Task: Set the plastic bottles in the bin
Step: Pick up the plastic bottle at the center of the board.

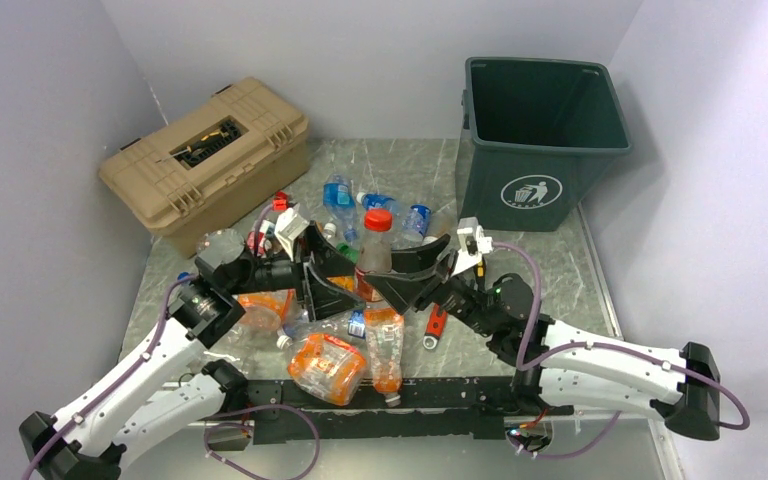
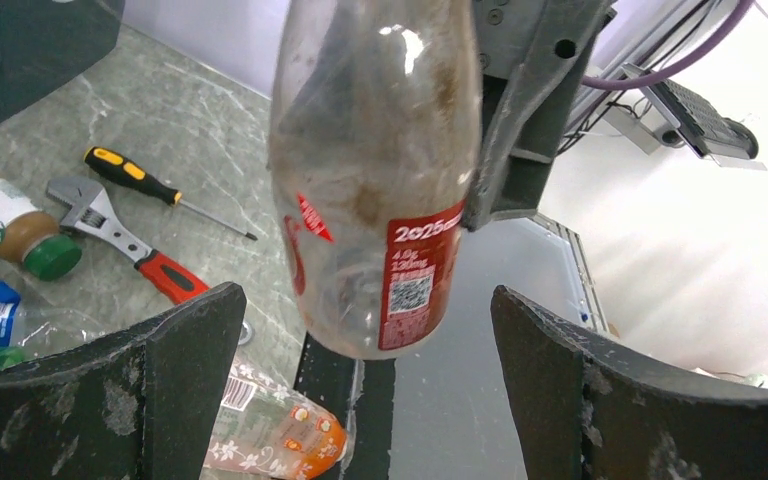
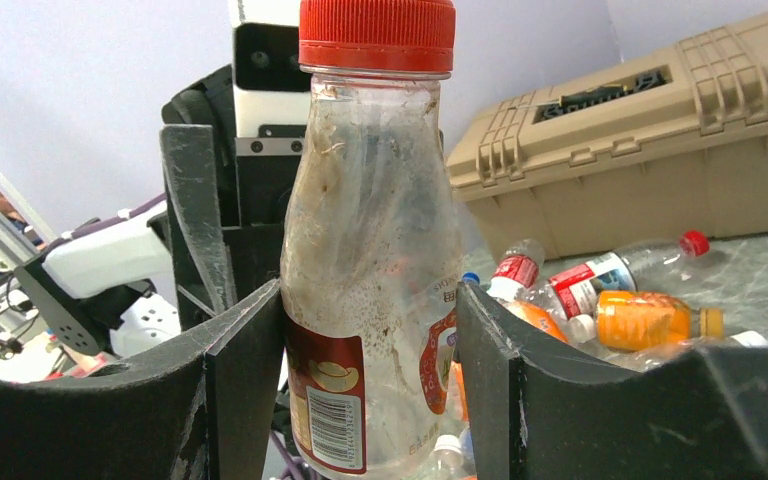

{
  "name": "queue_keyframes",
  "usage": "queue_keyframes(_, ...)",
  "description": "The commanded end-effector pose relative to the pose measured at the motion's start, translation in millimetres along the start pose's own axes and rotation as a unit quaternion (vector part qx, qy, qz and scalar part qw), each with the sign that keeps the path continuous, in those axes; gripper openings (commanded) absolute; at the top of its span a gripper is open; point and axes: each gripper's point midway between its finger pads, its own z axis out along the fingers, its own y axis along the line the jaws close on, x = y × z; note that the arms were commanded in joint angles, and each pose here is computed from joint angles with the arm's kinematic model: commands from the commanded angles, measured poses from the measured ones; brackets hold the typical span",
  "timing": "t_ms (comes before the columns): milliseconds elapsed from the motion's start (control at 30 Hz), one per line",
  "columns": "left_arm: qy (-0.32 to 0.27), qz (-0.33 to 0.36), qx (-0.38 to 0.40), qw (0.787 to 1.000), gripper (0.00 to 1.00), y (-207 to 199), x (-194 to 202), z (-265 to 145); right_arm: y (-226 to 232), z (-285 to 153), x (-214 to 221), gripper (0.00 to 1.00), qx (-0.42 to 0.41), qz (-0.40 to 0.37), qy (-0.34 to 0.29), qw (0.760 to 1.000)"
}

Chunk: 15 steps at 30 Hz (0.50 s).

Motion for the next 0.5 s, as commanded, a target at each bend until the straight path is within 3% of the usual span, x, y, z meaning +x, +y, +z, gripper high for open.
queue_keyframes(0, -0.019, 0.037, 0.041, 0.998, 1.0, -19.8, -15.8, 2.1, 27.6, 8.4, -33.8, 0.0, -0.049, 0.035, -0.052, 0.997)
queue_keyframes(267, 0.007, 0.03, 0.056, 0.998, 0.86, -23.0, -12.5, 10.5, 31.5, 11.2, -33.0, 0.0, -0.062, 0.053, -0.059, 0.995)
queue_keyframes(367, 0.011, 0.026, 0.061, 0.998, 0.74, -23.7, -7.7, 12.3, 31.7, 11.5, -32.3, 0.0, -0.065, 0.056, -0.062, 0.994)
queue_keyframes(467, 0.015, 0.024, 0.067, 0.997, 0.55, -25.5, -6.8, 13.7, 31.4, 13.2, -30.4, 0.0, -0.066, 0.056, -0.062, 0.994)
